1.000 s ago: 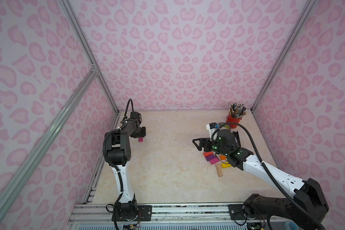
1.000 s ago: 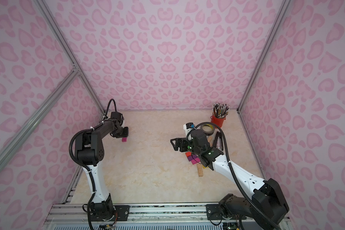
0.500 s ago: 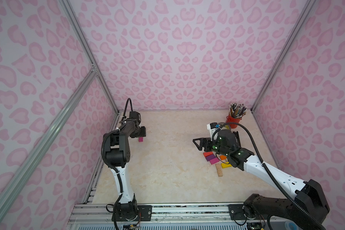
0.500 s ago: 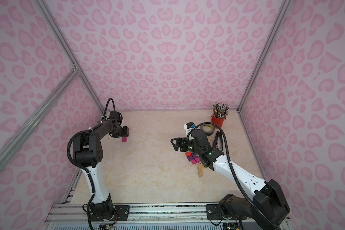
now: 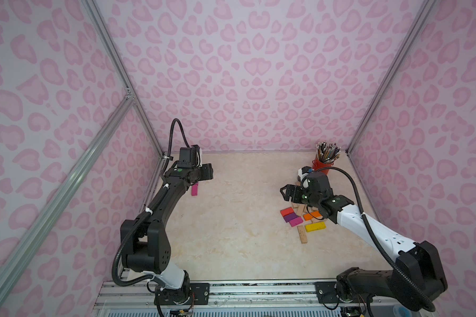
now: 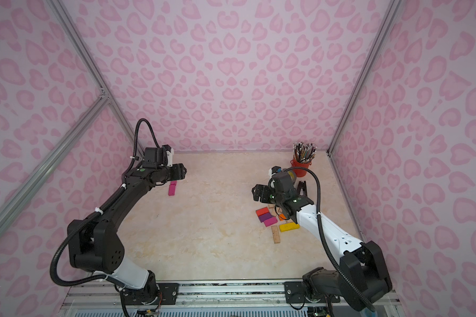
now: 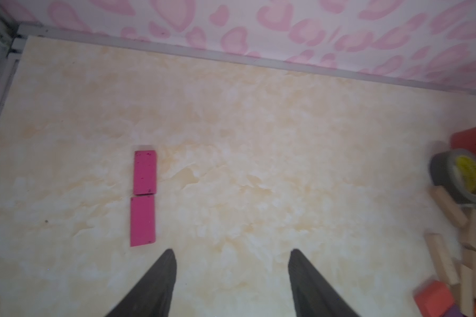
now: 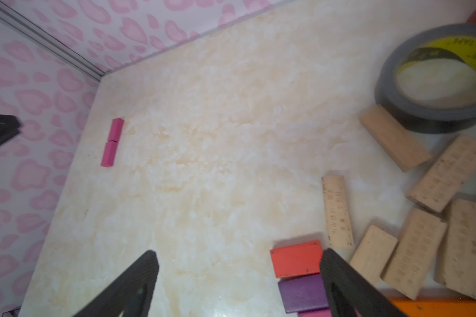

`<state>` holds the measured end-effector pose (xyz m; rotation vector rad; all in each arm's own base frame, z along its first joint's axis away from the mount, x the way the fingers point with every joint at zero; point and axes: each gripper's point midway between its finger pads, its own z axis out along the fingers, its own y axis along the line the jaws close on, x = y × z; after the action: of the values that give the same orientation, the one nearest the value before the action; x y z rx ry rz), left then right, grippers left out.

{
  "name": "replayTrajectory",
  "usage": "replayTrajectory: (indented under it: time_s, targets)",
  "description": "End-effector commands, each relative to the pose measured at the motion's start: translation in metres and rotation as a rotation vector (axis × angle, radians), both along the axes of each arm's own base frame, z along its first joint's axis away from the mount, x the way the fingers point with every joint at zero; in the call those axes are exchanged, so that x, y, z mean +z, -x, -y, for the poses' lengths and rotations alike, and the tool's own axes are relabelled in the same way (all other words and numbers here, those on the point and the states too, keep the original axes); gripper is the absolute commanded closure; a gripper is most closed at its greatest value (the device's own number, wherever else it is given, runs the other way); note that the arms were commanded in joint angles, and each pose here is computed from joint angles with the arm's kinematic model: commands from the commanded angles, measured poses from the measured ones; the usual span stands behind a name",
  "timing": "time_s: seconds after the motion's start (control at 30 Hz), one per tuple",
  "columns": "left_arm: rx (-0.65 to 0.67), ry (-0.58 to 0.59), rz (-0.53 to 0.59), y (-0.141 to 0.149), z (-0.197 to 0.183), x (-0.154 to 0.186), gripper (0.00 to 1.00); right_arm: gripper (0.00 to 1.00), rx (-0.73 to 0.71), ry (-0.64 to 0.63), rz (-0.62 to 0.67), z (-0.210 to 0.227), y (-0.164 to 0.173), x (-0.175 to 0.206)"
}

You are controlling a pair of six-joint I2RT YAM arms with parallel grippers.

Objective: Assemble the letter k with building blocks
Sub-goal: Pick up the building block from the center of the board.

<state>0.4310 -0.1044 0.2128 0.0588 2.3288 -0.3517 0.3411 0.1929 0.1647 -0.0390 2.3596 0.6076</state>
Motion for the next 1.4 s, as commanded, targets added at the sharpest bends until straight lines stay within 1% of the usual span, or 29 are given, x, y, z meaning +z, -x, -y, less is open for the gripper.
replayTrajectory:
  time_s: [0.0,0.1,0.17,0.2,0.27,0.33,0.37,0.43,0.57,0.63,0.9,1.1,1.2,1.3,1.37]
  targets:
    - [-0.173,0.09,0.194,0.024,0.055,0.051,0.33,0.03,0.02,0.132,-0.126,0.017,0.017,-0.034]
    - [-0.353,0.127,0.302,0.064,0.098,0.074,0.33,0.01,-0.009,0.183,-0.197,0.027,0.025,-0.053]
    - [-0.482,0.14,0.345,0.09,0.121,0.079,0.32,0.03,-0.057,0.209,-0.259,0.036,0.033,-0.066]
    - [-0.563,0.129,0.361,0.105,0.132,0.078,0.32,0.05,-0.096,0.221,-0.295,0.043,0.038,-0.073]
    - [-0.692,0.088,0.394,0.13,0.148,0.073,0.31,0.11,-0.195,0.257,-0.353,0.06,0.049,-0.086]
    - [-0.805,0.052,0.424,0.154,0.158,0.063,0.3,0.16,-0.261,0.29,-0.394,0.073,0.059,-0.098]
    - [-0.888,0.032,0.444,0.167,0.164,0.057,0.29,0.2,-0.287,0.297,-0.411,0.078,0.064,-0.104]
    - [-0.953,0.018,0.45,0.179,0.167,0.047,0.26,0.24,-0.323,0.295,-0.437,0.082,0.07,-0.111]
    - [-0.971,0.025,0.431,0.181,0.169,0.04,0.24,0.31,-0.384,0.295,-0.451,0.084,0.074,-0.116]
    - [-0.973,0.026,0.418,0.179,0.171,0.037,0.24,0.34,-0.378,0.299,-0.448,0.08,0.073,-0.116]
    - [-0.965,0.019,0.374,0.169,0.173,0.027,0.24,0.36,-0.287,0.334,-0.46,0.048,0.066,-0.123]
    - [-0.95,0.015,0.38,0.166,0.167,0.027,0.23,0.42,-0.304,0.361,-0.467,0.048,0.067,-0.131]
    - [-0.942,0.016,0.382,0.165,0.163,0.026,0.23,0.41,-0.311,0.373,-0.459,0.052,0.067,-0.132]
    - [-0.941,0.016,0.374,0.164,0.163,0.023,0.23,0.39,-0.305,0.393,-0.469,0.054,0.069,-0.138]
    - [-0.941,0.016,0.367,0.163,0.162,0.021,0.23,0.36,-0.292,0.385,-0.477,0.051,0.07,-0.142]
